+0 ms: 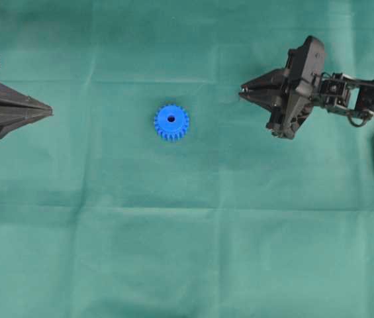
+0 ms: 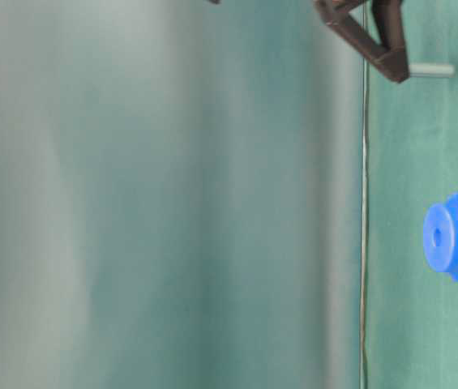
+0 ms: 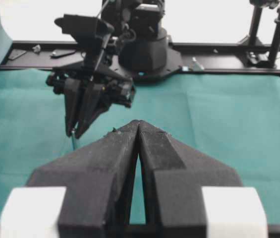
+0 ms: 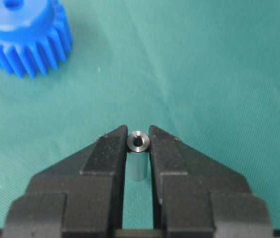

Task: Insert the shaft placed at a random location into the center hole of the small gear at another random location.
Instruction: 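Lift the held shaft and carry it left over the blue gear, then align the shaft above the gear's center hole with the right gripper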

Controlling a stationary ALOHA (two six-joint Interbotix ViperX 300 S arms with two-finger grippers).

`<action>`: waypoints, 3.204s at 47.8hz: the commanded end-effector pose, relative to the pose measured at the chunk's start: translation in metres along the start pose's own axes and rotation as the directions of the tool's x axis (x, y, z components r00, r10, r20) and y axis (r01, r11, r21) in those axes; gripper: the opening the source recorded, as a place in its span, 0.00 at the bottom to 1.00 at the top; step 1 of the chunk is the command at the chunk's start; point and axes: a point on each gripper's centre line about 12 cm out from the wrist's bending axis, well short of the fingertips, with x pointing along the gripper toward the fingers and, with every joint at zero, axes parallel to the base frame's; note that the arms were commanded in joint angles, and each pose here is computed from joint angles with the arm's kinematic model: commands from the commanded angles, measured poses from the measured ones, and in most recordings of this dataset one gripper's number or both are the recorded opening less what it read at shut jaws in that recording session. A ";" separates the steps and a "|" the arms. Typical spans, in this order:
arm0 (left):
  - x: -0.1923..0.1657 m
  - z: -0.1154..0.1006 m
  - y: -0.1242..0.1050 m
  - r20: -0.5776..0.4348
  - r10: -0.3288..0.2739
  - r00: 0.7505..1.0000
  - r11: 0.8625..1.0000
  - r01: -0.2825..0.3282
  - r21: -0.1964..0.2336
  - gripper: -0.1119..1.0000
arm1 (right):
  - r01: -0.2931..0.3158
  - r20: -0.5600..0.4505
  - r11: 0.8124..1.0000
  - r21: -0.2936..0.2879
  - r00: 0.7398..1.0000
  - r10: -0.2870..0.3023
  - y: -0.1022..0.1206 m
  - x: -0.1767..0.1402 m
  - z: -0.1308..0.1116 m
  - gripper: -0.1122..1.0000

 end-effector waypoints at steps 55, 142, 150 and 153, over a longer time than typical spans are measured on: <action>0.003 0.010 0.001 0.023 0.004 1.000 1.000 -0.004 -0.002 0.10 | -0.096 0.073 0.993 -0.073 0.992 0.101 0.037 0.023 0.079 0.22; 0.002 0.010 0.001 0.025 0.004 1.000 1.000 -0.004 -0.009 0.10 | -0.173 0.026 0.978 -0.115 0.984 0.177 0.081 0.079 0.091 0.22; 0.002 0.010 0.001 0.025 0.004 1.000 1.000 -0.004 -0.011 0.10 | -0.173 0.069 0.977 -0.128 0.981 0.182 0.081 0.069 0.107 0.22; 0.002 0.010 0.001 0.025 0.004 1.000 1.000 -0.004 -0.011 0.10 | -0.173 0.076 0.976 -0.130 0.980 0.184 0.081 0.066 0.111 0.22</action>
